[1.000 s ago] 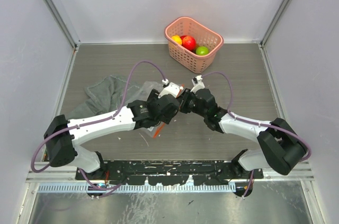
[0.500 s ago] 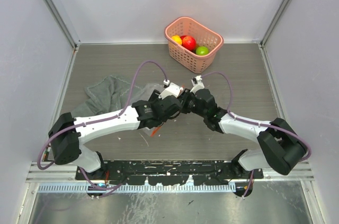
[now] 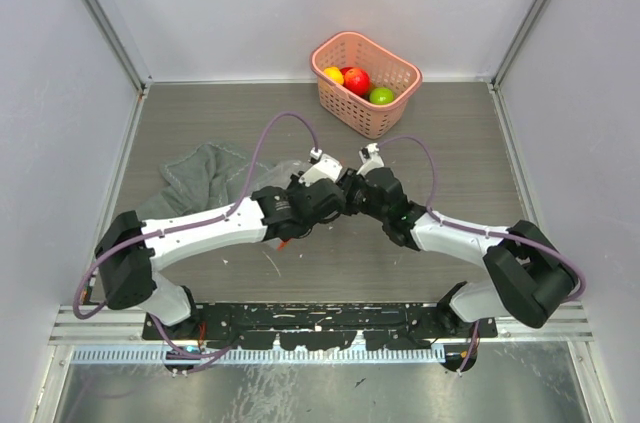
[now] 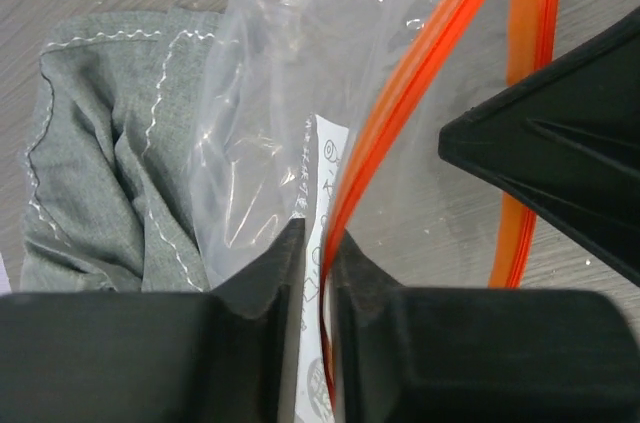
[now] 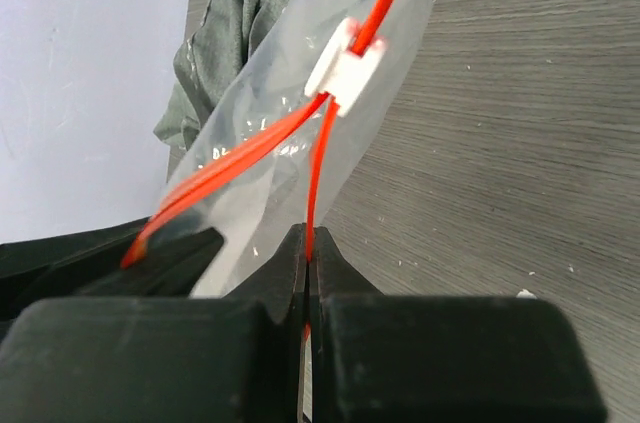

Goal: Place the food in the zip-top bag and seal the zipper
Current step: Open the zipper of the food storage bag at the center of the board.

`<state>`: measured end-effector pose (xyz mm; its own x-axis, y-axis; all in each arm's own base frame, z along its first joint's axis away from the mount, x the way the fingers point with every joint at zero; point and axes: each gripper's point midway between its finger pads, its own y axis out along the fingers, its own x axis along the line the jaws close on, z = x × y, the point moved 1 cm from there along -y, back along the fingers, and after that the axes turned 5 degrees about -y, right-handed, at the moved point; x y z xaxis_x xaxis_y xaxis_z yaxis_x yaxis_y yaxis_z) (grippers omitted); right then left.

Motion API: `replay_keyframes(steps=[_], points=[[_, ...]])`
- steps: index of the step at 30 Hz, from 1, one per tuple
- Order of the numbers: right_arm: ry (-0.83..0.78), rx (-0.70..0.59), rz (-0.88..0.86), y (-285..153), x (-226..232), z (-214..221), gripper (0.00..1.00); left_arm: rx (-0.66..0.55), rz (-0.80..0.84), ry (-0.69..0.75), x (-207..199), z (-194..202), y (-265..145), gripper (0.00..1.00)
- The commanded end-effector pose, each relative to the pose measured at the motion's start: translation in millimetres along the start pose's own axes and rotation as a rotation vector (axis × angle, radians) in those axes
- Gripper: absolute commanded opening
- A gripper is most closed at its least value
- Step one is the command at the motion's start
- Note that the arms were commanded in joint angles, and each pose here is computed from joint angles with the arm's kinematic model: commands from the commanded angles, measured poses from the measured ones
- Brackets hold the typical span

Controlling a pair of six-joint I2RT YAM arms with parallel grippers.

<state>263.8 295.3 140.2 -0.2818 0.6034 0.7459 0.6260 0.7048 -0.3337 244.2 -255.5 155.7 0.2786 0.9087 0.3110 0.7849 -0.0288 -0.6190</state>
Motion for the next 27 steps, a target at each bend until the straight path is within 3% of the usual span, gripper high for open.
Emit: replay_keyframes(steps=[1, 3, 15, 19, 27], points=[[-0.029, -0.033, -0.012, 8.2, 17.0, -17.9, 0.01, -0.095, -0.036, -0.059, 27.2, -36.8, -29.5, 0.11], [-0.04, -0.003, 0.0, 11.9, 18.2, -16.8, 0.01, -0.092, -0.056, -0.053, 34.3, -40.5, -34.6, 0.0], [-0.178, 0.078, 0.219, 29.6, 7.0, -38.1, 0.01, -0.011, -0.297, 0.059, 99.5, -69.2, -39.0, 0.0], [-0.238, 0.092, 0.296, 34.3, -3.0, -45.3, 0.0, -0.018, -0.278, 0.035, 106.9, -78.2, -30.8, 0.0], [-0.305, 0.108, 0.384, 36.2, -35.1, -41.4, 0.01, -0.028, -0.09, -0.077, 103.0, -70.8, -7.4, 0.0]])
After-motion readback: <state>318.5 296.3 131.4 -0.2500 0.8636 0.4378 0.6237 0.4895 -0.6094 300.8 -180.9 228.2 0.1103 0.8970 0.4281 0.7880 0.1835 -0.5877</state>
